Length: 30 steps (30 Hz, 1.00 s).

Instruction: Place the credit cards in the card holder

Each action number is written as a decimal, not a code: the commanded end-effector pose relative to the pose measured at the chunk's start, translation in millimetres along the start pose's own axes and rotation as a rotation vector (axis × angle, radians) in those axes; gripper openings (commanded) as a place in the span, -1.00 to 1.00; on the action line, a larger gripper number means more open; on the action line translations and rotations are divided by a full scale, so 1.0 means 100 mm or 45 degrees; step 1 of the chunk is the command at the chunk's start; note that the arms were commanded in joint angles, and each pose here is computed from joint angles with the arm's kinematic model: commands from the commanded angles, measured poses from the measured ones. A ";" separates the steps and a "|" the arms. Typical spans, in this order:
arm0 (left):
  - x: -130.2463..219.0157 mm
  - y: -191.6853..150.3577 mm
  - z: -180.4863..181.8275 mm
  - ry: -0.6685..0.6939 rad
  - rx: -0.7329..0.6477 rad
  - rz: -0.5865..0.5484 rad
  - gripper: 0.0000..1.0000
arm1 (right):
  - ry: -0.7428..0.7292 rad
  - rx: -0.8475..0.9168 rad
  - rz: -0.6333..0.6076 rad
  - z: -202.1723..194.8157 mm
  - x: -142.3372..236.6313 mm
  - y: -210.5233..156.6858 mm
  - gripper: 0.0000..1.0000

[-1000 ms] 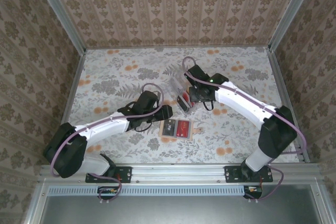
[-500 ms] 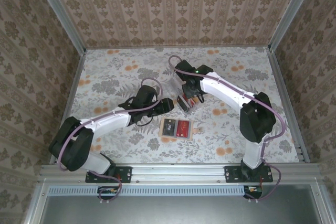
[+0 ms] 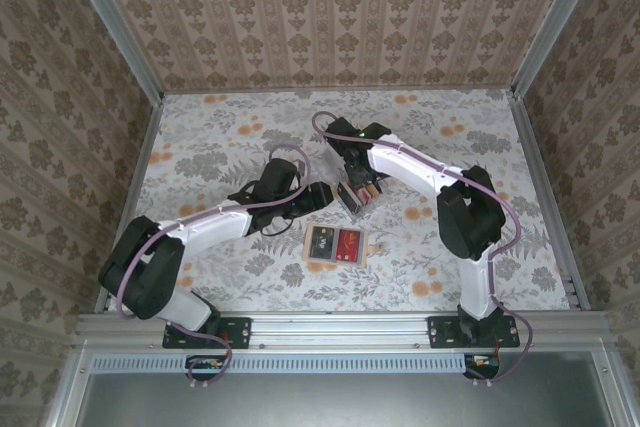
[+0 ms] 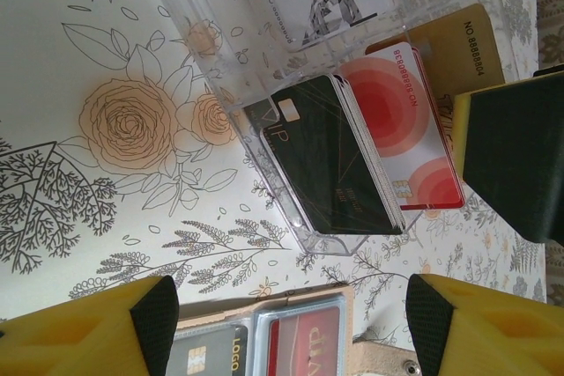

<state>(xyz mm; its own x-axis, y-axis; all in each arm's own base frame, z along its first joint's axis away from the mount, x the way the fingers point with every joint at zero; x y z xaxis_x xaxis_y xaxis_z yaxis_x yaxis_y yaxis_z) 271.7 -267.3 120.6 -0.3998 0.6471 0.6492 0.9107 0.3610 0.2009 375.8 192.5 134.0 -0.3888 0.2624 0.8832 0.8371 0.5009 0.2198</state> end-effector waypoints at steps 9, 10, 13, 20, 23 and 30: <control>-0.02 0.06 -0.08 -0.039 0.024 0.006 0.43 | -0.133 0.012 0.008 -0.19 0.04 0.02 0.21; -0.02 0.06 -0.08 -0.039 0.025 0.006 0.43 | -0.136 0.010 -0.003 -0.20 0.07 0.03 0.20; -0.02 0.07 -0.09 -0.041 0.025 0.005 0.43 | -0.138 0.004 -0.022 -0.22 0.13 0.04 0.16; -0.02 0.06 -0.11 -0.049 0.024 0.010 0.43 | -0.138 -0.003 -0.050 -0.26 0.20 0.06 0.05; -0.02 0.06 -0.10 -0.048 0.026 0.013 0.43 | -0.143 0.001 -0.054 -0.27 0.21 0.06 0.01; -0.02 0.06 -0.11 -0.050 0.030 0.016 0.43 | -0.147 0.009 -0.056 -0.27 0.22 0.07 -0.07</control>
<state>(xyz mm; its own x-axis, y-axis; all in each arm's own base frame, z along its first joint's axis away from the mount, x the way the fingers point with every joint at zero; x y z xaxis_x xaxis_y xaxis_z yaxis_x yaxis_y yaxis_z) 271.1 -267.7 118.8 -0.3834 0.6564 0.6498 0.9164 0.3578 0.1793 381.8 186.5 140.9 -0.4260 0.3109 0.8496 0.8296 0.5089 0.2297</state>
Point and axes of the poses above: each hand's point on the last joint's axis, 136 mm out from that joint toward the fingers, its own x axis back along the fingers, its own z axis along the line the jaws close on, y = z × x, the point moved 3 cm from there along x, back along the fingers, and after that the axes turned 13 degrees about x, right-handed, at the moved point
